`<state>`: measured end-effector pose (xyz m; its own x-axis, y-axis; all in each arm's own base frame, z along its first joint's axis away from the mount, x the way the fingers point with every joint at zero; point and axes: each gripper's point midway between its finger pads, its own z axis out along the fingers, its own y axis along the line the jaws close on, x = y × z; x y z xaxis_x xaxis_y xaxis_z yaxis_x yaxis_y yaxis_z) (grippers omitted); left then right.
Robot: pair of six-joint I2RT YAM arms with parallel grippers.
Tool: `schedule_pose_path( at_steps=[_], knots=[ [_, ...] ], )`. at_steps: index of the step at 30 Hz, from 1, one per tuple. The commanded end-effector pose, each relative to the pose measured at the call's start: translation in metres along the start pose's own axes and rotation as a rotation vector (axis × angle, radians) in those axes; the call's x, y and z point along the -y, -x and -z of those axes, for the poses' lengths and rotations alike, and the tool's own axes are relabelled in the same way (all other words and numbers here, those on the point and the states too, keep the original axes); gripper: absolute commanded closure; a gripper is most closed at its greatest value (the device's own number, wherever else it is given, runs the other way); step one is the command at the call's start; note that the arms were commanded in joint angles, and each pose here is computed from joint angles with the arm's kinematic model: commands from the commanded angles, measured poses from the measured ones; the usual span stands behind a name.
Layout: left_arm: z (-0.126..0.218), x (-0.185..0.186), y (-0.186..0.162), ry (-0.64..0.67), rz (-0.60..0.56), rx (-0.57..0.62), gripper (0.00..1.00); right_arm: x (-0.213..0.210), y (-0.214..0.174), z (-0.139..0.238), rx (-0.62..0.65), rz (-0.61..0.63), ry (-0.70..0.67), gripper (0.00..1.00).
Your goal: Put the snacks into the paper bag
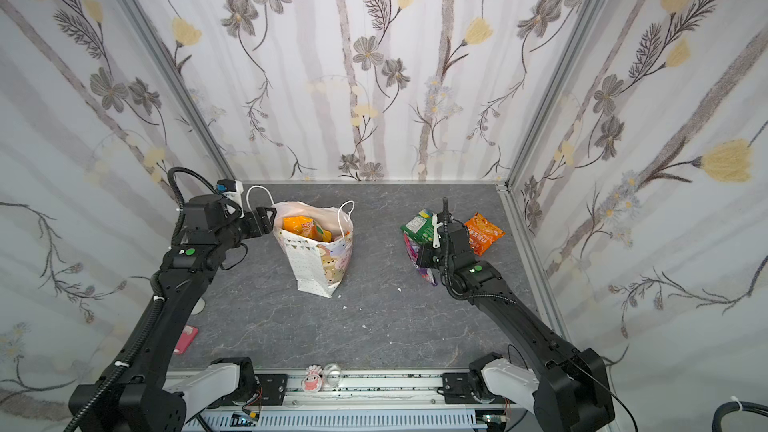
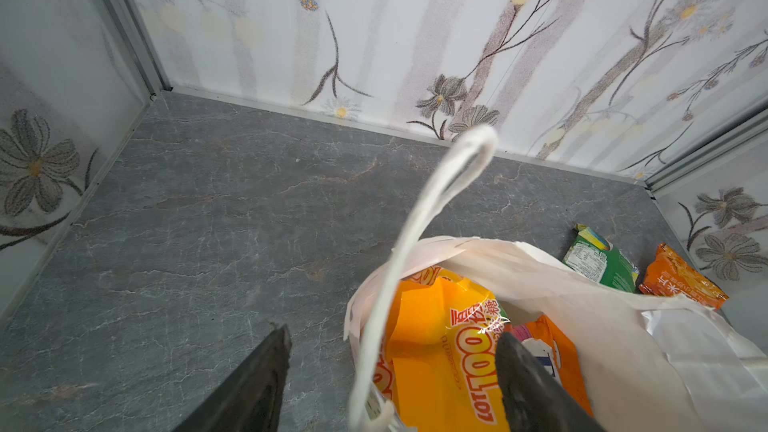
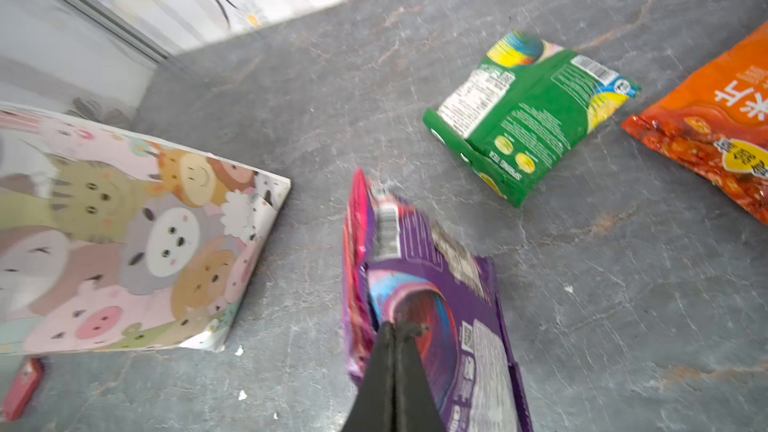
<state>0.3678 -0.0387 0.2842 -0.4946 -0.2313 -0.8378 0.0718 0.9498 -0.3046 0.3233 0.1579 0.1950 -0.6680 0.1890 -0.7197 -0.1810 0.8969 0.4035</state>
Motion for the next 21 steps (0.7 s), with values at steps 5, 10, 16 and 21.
schedule_pose_path(
  at_steps=[5,10,16,21],
  knots=[
    [0.001,0.002,0.006,-0.011,-0.006,0.026,0.22,-0.033,0.037,0.015,0.098,0.007,0.126,1.00],
    [0.001,0.002,0.006,-0.011,-0.007,0.027,0.22,-0.003,0.027,0.009,0.029,0.009,-0.055,0.75],
    [0.001,0.003,0.006,-0.014,-0.007,0.027,0.22,0.048,-0.024,-0.008,-0.080,-0.062,-0.208,0.61],
    [0.000,0.002,0.005,-0.016,-0.005,0.023,0.22,0.068,-0.078,-0.020,-0.209,-0.103,-0.216,0.57]
  ],
)
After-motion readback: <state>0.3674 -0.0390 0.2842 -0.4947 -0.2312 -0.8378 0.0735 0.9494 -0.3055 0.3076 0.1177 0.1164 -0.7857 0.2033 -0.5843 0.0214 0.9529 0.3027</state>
